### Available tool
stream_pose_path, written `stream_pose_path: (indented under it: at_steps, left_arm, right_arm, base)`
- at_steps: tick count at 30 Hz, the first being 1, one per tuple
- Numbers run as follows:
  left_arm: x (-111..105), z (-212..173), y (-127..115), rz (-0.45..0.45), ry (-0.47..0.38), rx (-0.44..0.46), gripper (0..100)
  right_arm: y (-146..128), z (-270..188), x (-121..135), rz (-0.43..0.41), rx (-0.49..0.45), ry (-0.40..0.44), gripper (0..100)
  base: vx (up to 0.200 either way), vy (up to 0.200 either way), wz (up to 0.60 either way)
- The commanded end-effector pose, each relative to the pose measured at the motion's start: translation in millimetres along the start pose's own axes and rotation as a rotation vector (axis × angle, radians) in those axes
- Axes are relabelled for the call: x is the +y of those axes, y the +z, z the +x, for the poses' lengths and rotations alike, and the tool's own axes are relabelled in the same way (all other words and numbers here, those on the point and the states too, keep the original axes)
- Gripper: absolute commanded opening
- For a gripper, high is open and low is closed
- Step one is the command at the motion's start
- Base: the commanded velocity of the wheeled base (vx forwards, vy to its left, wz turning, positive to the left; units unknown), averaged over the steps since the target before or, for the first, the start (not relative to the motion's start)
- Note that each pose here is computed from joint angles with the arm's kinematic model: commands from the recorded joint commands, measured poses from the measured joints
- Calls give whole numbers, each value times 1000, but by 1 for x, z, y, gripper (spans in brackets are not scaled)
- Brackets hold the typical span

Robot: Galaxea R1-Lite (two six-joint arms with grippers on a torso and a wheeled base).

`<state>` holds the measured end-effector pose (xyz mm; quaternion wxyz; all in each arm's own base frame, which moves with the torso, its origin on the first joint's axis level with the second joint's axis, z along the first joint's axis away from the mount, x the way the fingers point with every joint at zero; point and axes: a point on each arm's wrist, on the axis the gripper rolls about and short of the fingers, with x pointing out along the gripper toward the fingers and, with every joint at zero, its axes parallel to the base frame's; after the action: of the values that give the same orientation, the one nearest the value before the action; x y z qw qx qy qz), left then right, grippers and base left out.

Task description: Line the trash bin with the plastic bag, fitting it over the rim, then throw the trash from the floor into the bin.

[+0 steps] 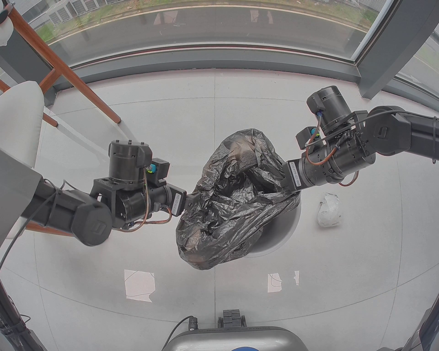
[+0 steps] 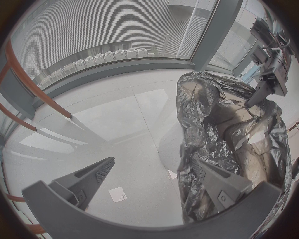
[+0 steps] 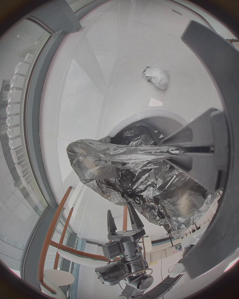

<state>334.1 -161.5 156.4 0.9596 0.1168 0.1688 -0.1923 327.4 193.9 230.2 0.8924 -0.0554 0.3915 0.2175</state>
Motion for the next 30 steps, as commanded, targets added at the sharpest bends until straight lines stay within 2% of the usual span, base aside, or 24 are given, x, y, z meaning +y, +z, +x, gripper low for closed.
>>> stream_pose_path:
  at_steps: [1, 3, 5, 10, 14, 18, 26, 30]
  left_arm:
    - [7, -9, 38, -19, -2, -59, 100]
    - [9, -16, 54, -32, 0, -76, 100]
    - [10, -18, 58, -39, 1, -74, 100]
    - [7, -20, 42, -33, -6, -20, 100]
    - [-2, -21, 41, -35, -31, -13, 100]
    - [-8, -22, 41, -85, -57, -8, 100]
    - [-26, -29, 25, -65, -205, 42, 100]
    - [-29, -26, 16, -62, -215, 72, 100]
  right_arm:
    - [1, -2, -7, 11, -5, -12, 0]
    - [2, -2, -7, 9, -8, -11, 0]
    - [2, -1, -7, 9, -7, -11, 0]
    - [1, 3, -15, 27, 4, -27, 0]
    - [5, 0, -21, 36, -12, -37, 0]
    - [6, -4, -22, 32, -25, -35, 0]
    - [6, -5, -19, 17, -24, -31, 0]
    - [6, -6, -19, 14, -27, -30, 0]
  base:
    - [0, 0, 0]
    - [0, 0, 0]
    - [0, 0, 0]
    - [0, 0, 0]
    - [0, 0, 0]
    - [0, 0, 0]
    - [0, 0, 0]
    - [0, 0, 0]
